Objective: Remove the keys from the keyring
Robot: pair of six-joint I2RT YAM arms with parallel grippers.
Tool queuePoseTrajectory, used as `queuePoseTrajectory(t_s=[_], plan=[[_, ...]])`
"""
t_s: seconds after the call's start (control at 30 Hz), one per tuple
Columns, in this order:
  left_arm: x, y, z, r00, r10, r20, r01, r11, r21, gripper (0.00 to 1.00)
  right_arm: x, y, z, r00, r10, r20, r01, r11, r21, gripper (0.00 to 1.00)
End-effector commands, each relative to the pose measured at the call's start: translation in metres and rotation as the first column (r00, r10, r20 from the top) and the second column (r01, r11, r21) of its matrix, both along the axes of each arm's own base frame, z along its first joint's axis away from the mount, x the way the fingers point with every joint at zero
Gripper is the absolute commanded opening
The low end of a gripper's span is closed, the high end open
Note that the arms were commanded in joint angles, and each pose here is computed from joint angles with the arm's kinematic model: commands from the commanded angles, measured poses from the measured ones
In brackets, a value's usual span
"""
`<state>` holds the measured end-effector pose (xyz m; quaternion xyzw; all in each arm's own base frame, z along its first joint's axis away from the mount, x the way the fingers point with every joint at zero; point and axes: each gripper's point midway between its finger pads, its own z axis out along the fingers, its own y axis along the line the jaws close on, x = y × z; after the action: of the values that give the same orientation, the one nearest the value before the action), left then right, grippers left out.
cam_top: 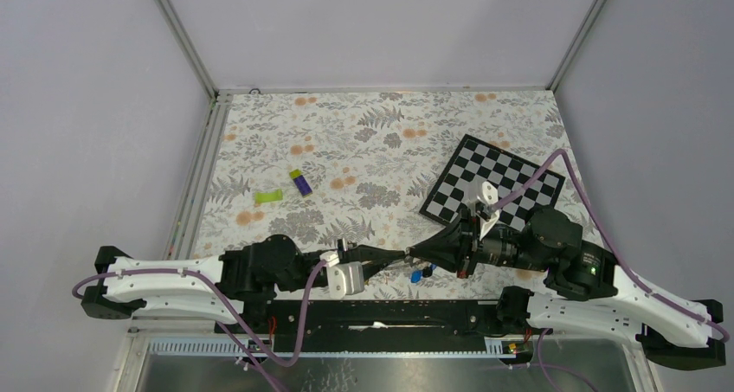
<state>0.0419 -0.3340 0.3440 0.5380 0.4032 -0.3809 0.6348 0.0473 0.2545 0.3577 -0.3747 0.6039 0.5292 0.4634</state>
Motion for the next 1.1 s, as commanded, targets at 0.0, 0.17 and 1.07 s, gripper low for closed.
queuePoseTrajectory(t_s=[0.0,0.17,1.07], plan=[[0.012,0.009,0.027,0.998,0.061,-0.003,-0.062,0.996,-0.066,0.00,-0.006,-0.009,0.041,0.999,0.006,0.040,-0.013,0.988,0.157,0.00],[0.010,0.012,0.028,0.998,0.055,0.005,-0.054,0.996,-0.077,0.00,0.002,-0.019,0.041,0.998,-0.056,0.028,0.050,0.982,0.182,0.00],[-0.053,0.022,0.012,0.953,-0.303,-0.004,0.298,0.936,0.187,0.00,-0.051,-0.016,0.044,0.963,0.226,-0.150,-0.244,0.962,-0.119,0.00]])
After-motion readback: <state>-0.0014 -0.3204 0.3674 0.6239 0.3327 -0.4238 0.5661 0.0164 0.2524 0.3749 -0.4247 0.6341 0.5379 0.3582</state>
